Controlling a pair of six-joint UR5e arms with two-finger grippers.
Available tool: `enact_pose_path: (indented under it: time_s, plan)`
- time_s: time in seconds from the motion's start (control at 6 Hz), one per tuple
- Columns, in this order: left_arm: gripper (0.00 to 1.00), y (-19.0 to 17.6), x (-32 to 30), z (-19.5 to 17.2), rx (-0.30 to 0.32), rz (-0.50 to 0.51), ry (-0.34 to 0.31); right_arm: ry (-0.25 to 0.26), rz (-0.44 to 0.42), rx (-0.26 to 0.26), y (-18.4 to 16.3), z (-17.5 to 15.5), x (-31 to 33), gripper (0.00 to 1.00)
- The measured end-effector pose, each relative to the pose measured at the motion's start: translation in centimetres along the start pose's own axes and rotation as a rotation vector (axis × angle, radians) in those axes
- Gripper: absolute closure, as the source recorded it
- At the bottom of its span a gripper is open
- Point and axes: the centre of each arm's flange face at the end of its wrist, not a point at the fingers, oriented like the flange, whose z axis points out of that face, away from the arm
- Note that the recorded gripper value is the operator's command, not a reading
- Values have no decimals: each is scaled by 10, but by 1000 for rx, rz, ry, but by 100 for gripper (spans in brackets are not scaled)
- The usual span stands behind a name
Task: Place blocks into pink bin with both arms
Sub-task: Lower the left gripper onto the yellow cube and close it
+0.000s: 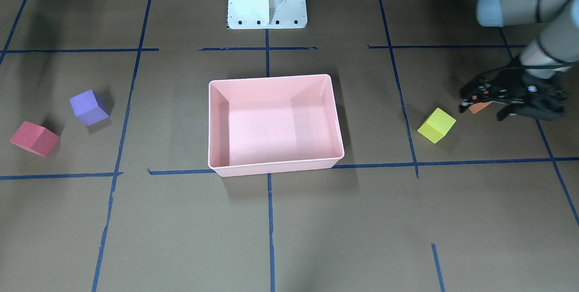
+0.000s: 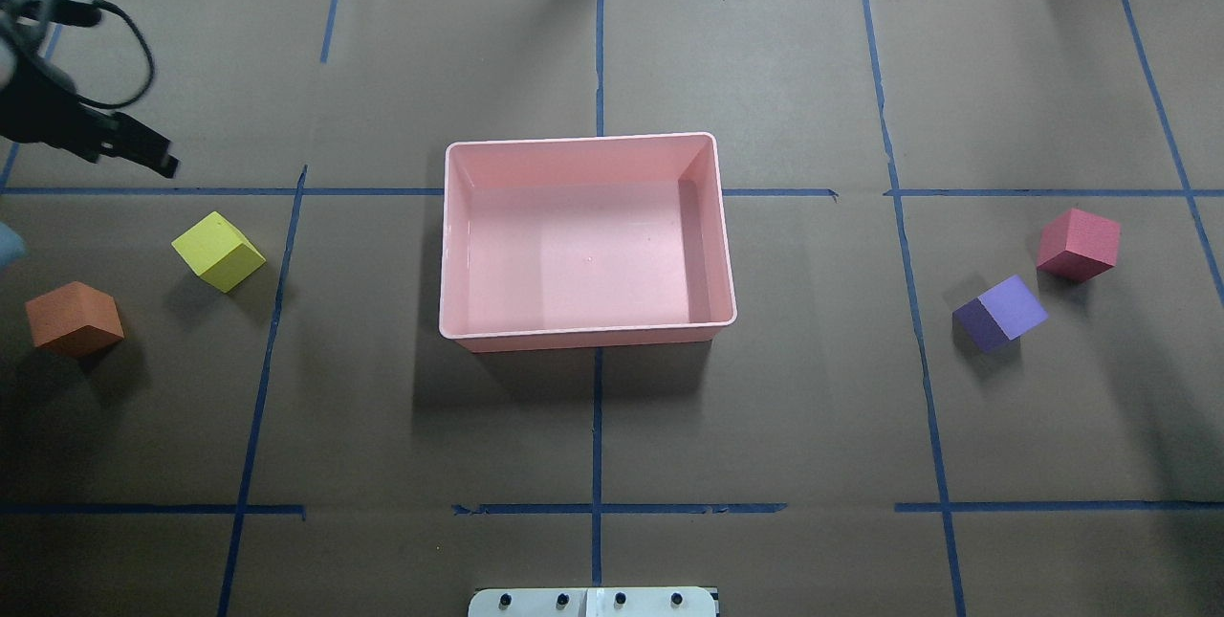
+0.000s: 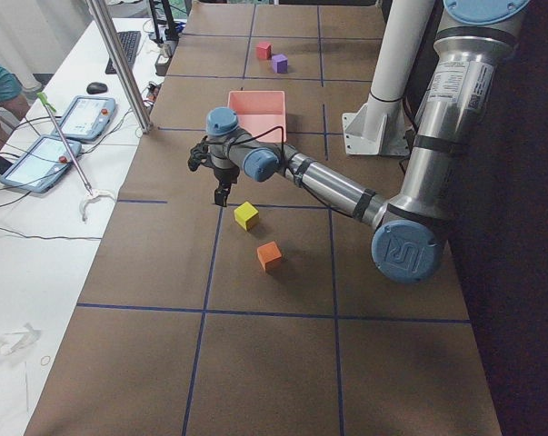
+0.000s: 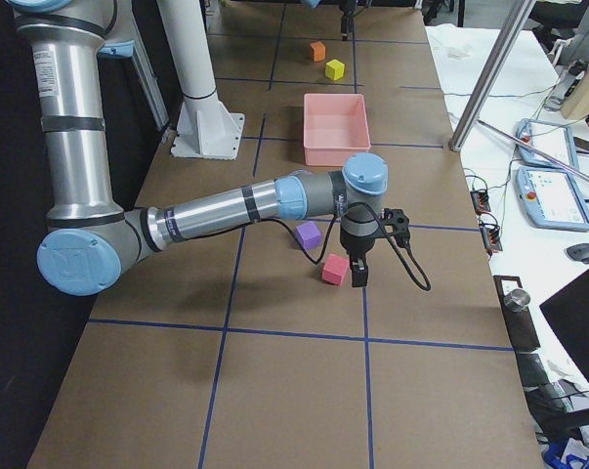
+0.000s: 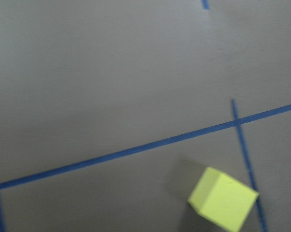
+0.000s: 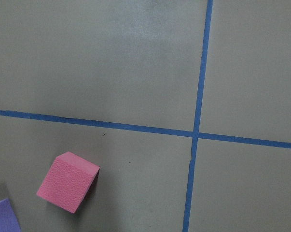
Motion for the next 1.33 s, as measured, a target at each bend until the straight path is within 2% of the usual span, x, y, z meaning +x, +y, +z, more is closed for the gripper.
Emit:
enact_pose_path:
  time_s: [0.33, 0.67, 1.33]
  plan:
    - [0, 5, 20, 19, 32, 252, 21, -3, 0, 1, 0, -1, -1, 0]
    - [0, 16, 12, 33, 13, 441, 12, -4, 2, 0, 1, 0, -1, 0]
    - [0, 32, 5, 86, -43, 499, 10, -4, 5, -3, 2, 1, 1, 0]
